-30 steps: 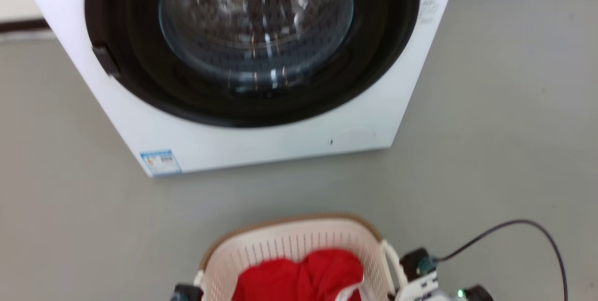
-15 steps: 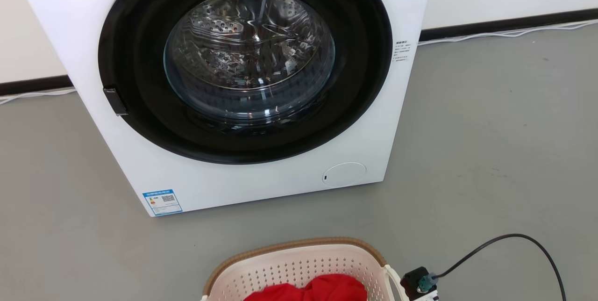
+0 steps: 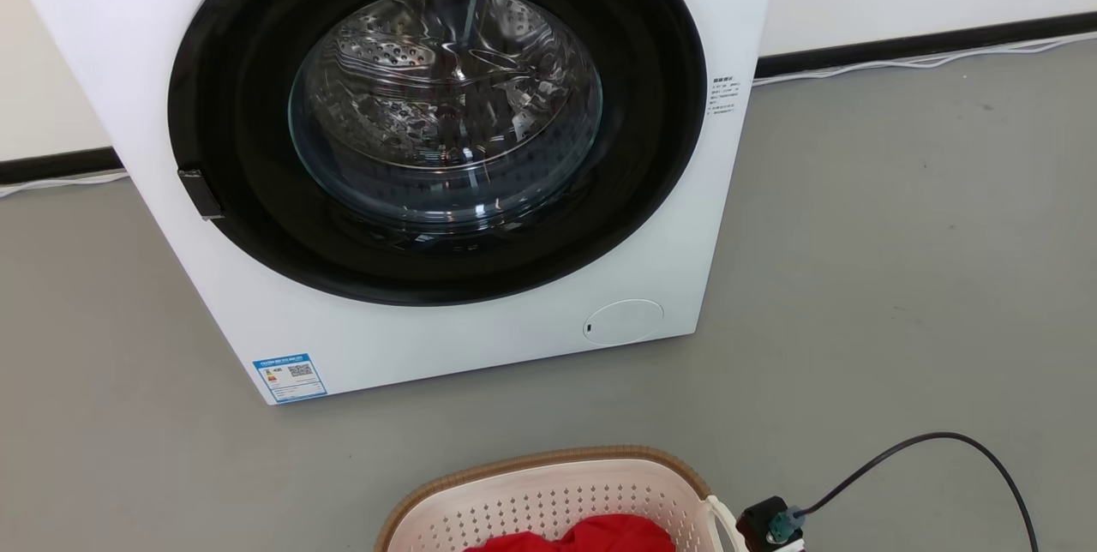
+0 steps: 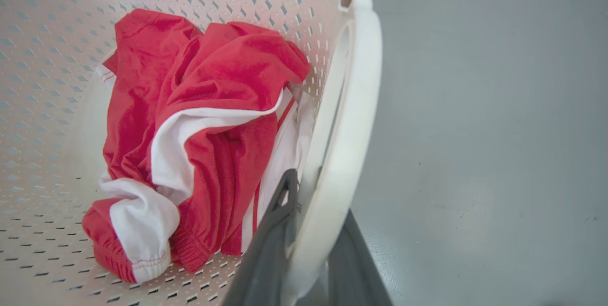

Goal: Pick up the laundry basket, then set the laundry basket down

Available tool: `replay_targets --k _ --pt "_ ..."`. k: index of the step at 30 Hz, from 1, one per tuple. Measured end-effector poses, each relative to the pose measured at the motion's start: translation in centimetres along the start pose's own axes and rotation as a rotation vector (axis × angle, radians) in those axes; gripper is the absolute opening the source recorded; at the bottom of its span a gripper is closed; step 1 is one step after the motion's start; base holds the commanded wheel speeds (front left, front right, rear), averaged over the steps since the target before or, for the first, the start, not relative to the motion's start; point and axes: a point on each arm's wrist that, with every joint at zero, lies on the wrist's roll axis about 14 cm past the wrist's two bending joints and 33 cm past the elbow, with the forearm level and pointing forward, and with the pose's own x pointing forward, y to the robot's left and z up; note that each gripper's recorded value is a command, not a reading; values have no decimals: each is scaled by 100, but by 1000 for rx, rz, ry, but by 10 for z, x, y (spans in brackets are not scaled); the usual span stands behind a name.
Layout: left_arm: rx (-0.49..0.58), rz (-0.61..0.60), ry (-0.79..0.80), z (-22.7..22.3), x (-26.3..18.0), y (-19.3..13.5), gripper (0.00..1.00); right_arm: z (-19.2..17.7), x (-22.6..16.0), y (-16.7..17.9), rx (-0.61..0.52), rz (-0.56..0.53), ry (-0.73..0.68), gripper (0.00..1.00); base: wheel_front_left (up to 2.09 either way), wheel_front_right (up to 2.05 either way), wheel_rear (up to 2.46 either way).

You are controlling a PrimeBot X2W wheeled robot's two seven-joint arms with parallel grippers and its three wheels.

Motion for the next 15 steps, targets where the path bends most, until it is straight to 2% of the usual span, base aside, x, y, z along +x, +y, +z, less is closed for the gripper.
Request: replay_targets --k 15 --pt "-7 -2 11 -5 -1 -1 0 -3 1 2 0 7 8 0 0 0 0"
